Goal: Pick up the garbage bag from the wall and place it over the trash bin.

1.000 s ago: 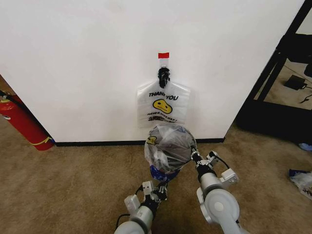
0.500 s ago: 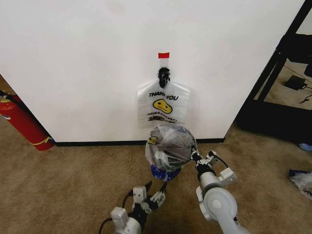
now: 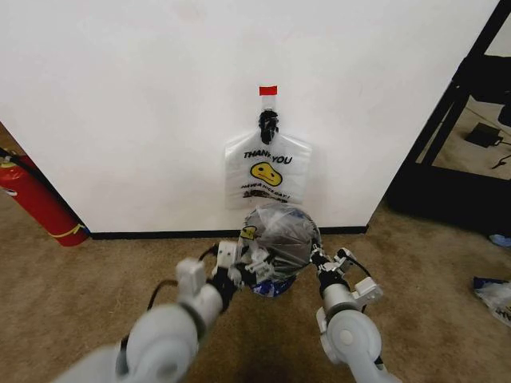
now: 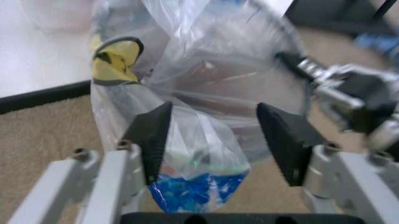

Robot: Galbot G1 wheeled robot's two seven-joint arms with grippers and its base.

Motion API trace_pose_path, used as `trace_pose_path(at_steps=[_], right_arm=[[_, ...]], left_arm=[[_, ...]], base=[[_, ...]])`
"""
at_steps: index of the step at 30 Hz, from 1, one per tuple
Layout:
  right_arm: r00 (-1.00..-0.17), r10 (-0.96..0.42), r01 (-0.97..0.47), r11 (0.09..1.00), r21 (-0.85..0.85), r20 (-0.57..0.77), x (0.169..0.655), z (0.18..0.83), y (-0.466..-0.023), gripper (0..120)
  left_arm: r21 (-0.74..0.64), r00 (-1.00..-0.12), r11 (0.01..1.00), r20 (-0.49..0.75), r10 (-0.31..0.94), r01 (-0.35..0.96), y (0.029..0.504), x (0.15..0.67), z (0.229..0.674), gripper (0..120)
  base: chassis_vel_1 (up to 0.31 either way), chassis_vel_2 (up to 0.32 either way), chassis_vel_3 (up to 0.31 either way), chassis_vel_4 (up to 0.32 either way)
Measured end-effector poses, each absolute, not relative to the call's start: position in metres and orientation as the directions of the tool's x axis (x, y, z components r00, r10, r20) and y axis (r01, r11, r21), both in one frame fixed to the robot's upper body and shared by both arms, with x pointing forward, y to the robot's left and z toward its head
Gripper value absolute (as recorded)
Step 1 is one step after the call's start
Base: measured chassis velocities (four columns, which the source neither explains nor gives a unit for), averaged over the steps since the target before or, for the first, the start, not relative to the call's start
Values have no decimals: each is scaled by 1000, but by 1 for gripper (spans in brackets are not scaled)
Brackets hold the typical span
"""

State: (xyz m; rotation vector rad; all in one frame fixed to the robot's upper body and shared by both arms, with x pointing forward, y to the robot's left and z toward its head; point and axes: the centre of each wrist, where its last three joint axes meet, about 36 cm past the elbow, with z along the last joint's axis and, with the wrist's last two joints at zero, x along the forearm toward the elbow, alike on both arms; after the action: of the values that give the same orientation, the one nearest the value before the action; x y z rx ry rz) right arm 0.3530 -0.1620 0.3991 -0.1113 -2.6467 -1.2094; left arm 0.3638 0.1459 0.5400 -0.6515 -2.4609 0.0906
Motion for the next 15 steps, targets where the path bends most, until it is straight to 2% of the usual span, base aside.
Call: trace_pose_path(at_steps=[2, 4, 10, 12, 15], right_arm=[[-972, -23, 160, 663, 731, 234, 354, 398, -161, 1], [-972, -23, 160, 665, 730, 234, 354, 398, -161, 1], [-973, -17, 158, 673, 723, 228, 352, 395, -162, 1], [-973, -16, 159, 673, 723, 228, 352, 395, -162, 1], [-974, -15, 157, 674, 722, 226, 350, 396, -163, 1]], left_arm=[[-158, -695, 879, 557, 455, 449, 132, 380, 540, 45], [-141, -692, 880, 566, 447, 453, 128, 384, 540, 43], [-1, -701, 880, 605, 378, 475, 95, 421, 546, 16], [9, -703, 880, 605, 374, 475, 93, 424, 546, 14], [53, -715, 879, 605, 349, 474, 81, 440, 547, 1]], base=[[0, 0, 0, 0], [0, 0, 0, 0], [0, 0, 0, 0], [0, 0, 0, 0], [0, 0, 0, 0]])
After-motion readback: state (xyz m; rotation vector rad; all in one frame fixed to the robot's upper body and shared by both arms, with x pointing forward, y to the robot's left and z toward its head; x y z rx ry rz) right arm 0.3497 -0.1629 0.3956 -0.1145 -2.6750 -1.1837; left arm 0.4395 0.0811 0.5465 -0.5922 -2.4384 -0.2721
